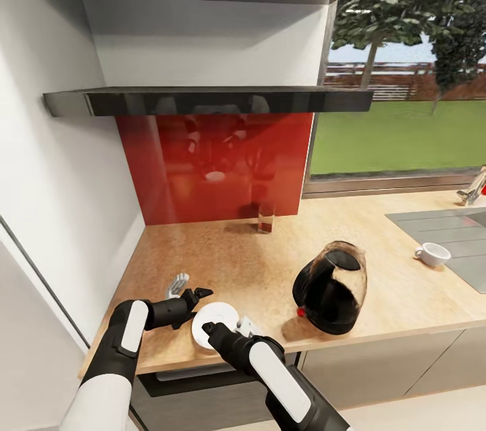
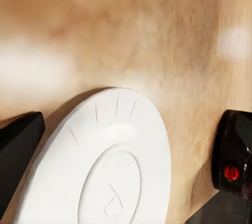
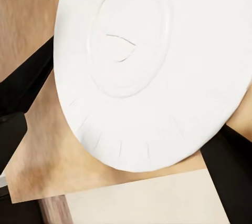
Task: Set up a coffee station on the kitchen countertop: keep the coffee maker on the countertop, move the bottle of coffee from the kitchen shelf to the counter next to the coffee maker, place a paper coffee filter on top of the coffee maker, put the saucer next to the coffee maker with the coffee cup on the saucer, and place the electric kettle next to the coffee maker.
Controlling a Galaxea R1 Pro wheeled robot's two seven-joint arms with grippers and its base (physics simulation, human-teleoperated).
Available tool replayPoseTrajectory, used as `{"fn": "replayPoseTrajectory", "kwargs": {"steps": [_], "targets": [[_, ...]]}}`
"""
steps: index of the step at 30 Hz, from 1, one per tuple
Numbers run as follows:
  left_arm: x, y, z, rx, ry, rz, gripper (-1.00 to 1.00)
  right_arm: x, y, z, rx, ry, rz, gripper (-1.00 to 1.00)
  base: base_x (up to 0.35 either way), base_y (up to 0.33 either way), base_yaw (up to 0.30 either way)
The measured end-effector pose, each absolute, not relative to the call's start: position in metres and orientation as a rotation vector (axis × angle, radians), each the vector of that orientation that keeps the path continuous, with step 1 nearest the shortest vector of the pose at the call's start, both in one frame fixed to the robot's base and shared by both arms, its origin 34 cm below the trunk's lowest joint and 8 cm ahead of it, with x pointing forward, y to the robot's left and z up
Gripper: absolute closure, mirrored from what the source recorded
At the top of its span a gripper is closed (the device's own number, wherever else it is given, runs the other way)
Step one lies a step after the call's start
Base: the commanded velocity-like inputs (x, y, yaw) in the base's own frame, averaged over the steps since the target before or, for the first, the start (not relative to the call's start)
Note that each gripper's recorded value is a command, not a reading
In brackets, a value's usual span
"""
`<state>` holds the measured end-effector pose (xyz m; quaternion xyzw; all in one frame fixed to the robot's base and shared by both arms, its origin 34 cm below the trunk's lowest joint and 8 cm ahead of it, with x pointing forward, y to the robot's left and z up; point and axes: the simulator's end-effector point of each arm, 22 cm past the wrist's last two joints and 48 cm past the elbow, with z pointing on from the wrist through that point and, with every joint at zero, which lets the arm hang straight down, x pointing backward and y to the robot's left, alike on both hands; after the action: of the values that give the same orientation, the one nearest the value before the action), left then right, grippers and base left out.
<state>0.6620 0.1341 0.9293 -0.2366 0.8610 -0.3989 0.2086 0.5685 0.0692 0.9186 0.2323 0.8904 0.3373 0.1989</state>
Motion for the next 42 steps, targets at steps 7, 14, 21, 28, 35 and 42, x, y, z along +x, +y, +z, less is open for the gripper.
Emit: {"fn": "replayPoseTrajectory", "kwargs": {"steps": [7, 14, 21, 28, 35, 42], "targets": [[0.662, 0.134, 0.929, -0.658, 2.397, -1.11, -1.0, 0.568, 0.069, 0.919, 0.652, 2.49, 0.944, -1.0, 0.0, 0.0, 0.0], [0.662, 0.133, 0.929, -0.658, 2.397, -1.113, -1.0, 0.569, 0.07, 0.92, 0.654, 2.488, 0.95, -1.0, 0.0, 0.0, 0.0], [0.66, 0.133, 0.927, -0.663, 2.397, -1.117, -1.0, 0.569, 0.07, 0.921, 0.654, 2.484, 0.954, -1.0, 0.0, 0.0, 0.0], [0.657, 0.133, 0.924, -0.668, 2.403, -1.116, -1.0, 0.57, 0.07, 0.923, 0.658, 2.48, 0.957, -1.0, 0.0, 0.0, 0.0], [0.656, 0.134, 0.923, -0.669, 2.405, -1.115, -1.0, 0.58, 0.064, 0.926, 0.719, 2.428, 0.942, -1.0, 0.0, 0.0, 0.0], [0.656, 0.134, 0.923, -0.669, 2.407, -1.113, -1.0, 0.583, 0.061, 0.926, 0.734, 2.412, 0.931, 1.0, 0.0, 0.0, 0.0]]}}
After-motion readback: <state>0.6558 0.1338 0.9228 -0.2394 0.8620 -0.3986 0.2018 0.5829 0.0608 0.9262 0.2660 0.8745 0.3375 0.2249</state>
